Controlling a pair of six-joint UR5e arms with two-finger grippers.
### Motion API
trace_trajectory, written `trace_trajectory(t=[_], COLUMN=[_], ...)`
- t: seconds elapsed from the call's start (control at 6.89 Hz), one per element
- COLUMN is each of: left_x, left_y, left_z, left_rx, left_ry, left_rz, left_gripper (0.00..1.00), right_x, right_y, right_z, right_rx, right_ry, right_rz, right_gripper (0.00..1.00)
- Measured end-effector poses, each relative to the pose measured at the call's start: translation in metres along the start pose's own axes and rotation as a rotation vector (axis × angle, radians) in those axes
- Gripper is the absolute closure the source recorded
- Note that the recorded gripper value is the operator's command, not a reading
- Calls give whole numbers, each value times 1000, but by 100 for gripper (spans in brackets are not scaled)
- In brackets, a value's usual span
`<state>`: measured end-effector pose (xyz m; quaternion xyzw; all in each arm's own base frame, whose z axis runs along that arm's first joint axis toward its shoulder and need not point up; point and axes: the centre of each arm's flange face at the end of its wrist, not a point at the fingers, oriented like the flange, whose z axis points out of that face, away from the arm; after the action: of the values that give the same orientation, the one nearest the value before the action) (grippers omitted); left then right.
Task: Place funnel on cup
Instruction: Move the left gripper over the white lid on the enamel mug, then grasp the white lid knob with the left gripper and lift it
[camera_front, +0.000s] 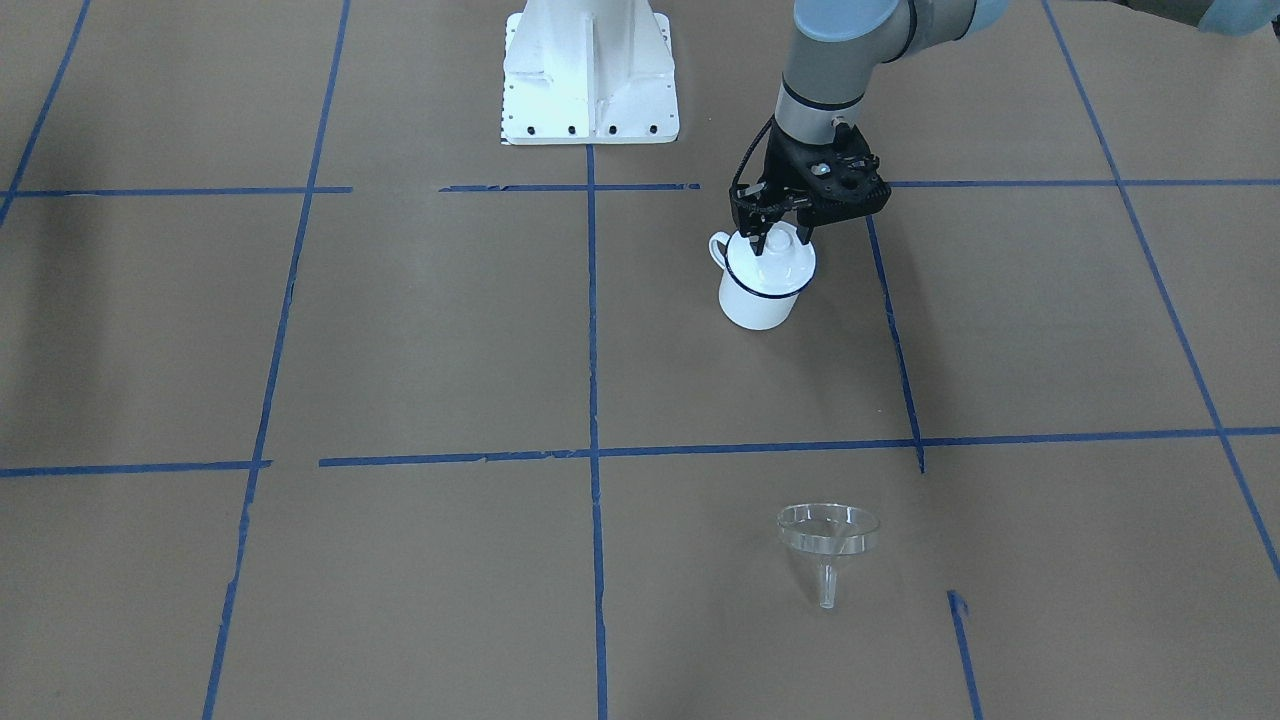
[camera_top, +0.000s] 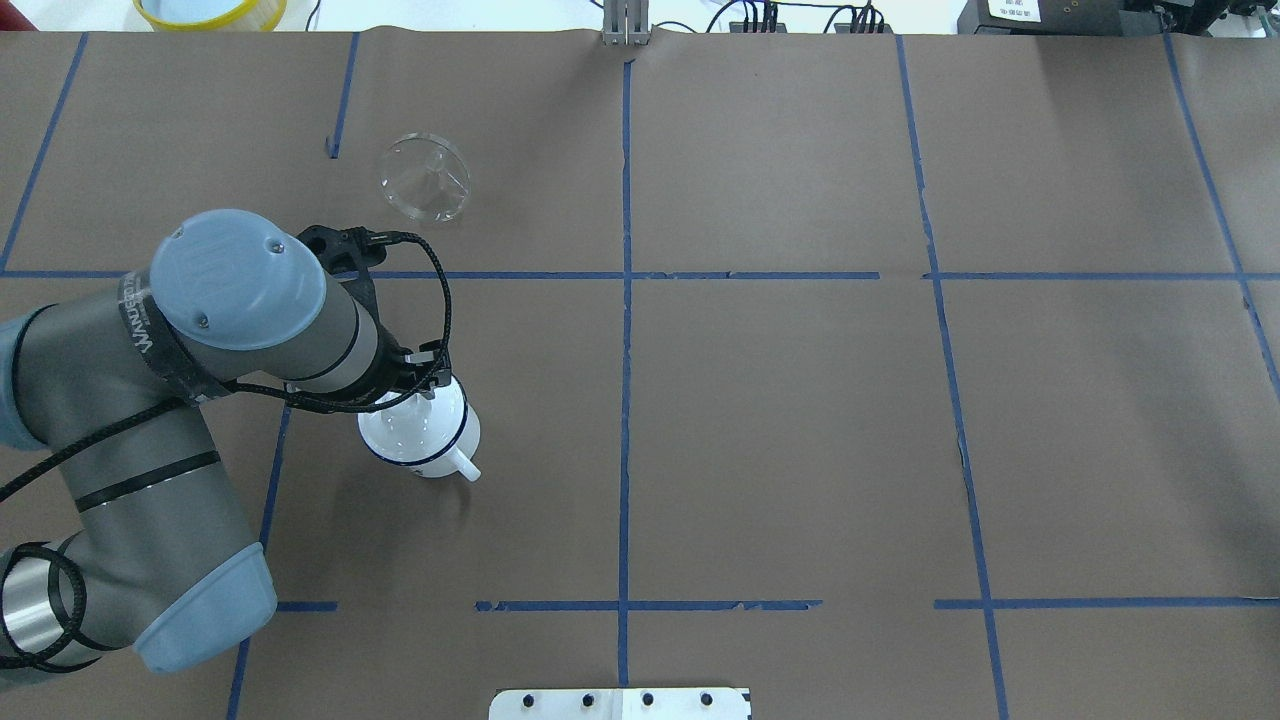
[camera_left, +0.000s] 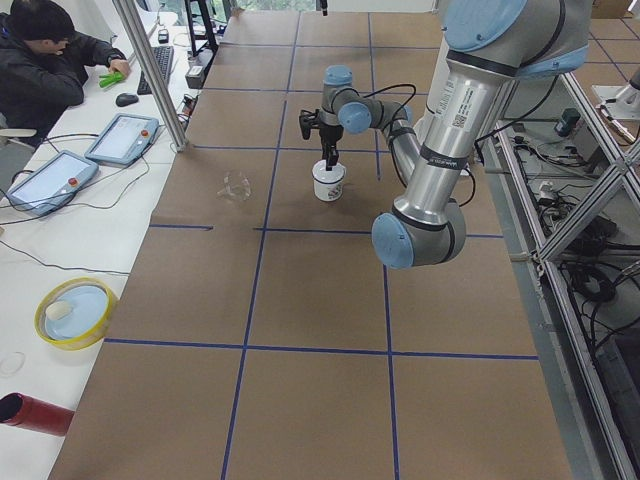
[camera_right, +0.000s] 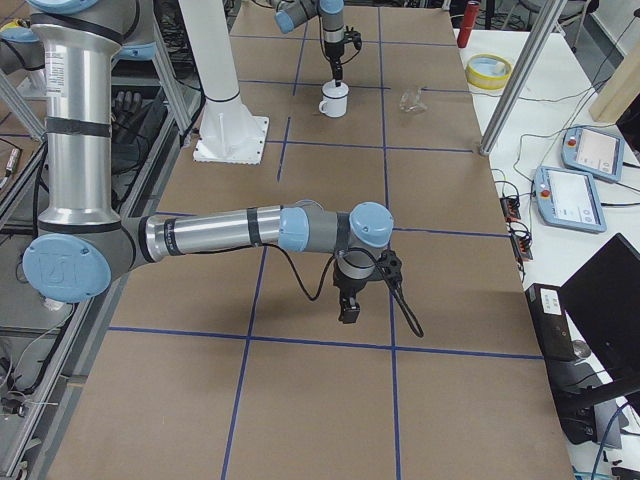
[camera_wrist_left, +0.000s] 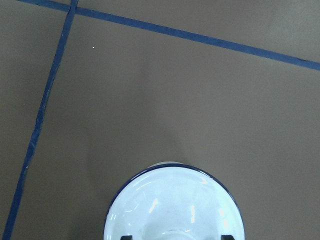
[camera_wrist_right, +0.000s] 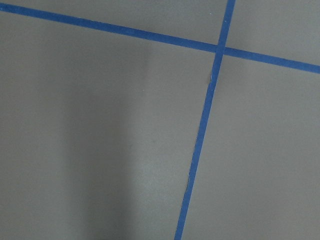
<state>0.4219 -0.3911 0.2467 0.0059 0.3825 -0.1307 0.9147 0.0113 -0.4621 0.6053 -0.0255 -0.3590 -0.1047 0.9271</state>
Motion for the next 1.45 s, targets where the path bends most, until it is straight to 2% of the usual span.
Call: trace_trajectory(t=[0.29, 0.44, 0.58, 1.02, 1.31, 1.45], left_x=[1, 2, 3, 2, -16, -48], left_y=[2, 5, 6, 9, 1, 1], left_z=[0, 1, 1, -16, -71, -105], left_rx=[-4, -8, -10, -3, 28, 39], left_ry=[1, 2, 3, 27, 43, 45], left_rz=[0, 3, 5, 13, 54, 118], left_gripper=[46, 60, 100, 100, 100, 100], right_x=[0, 0, 0, 0, 0, 0], right_y=[0, 0, 0, 0, 0, 0], right_z=[0, 0, 0, 0, 0, 0], right_rx=[0, 0, 0, 0, 0, 0], right_ry=[0, 0, 0, 0, 0, 0], right_rz=[0, 0, 0, 0, 0, 0], right_gripper=[0, 0, 0, 0, 0, 0])
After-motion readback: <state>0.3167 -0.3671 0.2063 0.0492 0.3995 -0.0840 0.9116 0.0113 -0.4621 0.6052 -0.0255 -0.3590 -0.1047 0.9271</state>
